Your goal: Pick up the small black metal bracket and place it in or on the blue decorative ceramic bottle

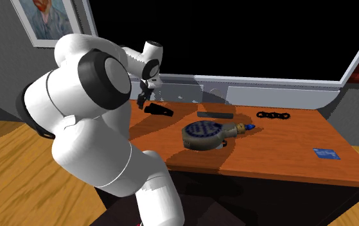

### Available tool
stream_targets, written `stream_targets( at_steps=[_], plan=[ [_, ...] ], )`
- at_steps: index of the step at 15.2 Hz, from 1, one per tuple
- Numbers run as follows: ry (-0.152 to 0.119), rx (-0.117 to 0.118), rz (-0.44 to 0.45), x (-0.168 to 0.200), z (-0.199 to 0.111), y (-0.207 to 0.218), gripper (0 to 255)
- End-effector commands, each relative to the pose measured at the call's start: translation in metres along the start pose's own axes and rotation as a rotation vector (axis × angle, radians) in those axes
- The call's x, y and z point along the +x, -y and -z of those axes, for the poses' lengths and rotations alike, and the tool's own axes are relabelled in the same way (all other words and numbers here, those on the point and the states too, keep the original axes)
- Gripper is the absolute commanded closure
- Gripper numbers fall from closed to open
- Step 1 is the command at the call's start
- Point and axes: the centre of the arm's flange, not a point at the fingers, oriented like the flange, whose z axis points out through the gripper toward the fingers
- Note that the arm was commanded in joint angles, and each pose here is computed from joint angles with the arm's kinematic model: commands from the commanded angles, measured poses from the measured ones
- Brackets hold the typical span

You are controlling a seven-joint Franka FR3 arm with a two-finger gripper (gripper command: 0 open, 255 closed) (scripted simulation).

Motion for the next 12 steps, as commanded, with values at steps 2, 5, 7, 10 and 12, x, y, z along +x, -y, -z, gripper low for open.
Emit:
stream_targets(
  at_steps=[2,5,7,10,12],
  plan=[
    [-0.002,-0.012,0.029,0.036,0.012,0.001,0],
    [-0.004,-0.022,0.055,0.073,0.023,0.005,0],
    [-0.006,-0.030,0.073,0.098,0.030,0.009,0],
    [-0.007,-0.035,0.088,0.119,0.031,0.012,0],
    [-0.007,-0.035,0.088,0.119,0.021,0.011,0]
  ],
)
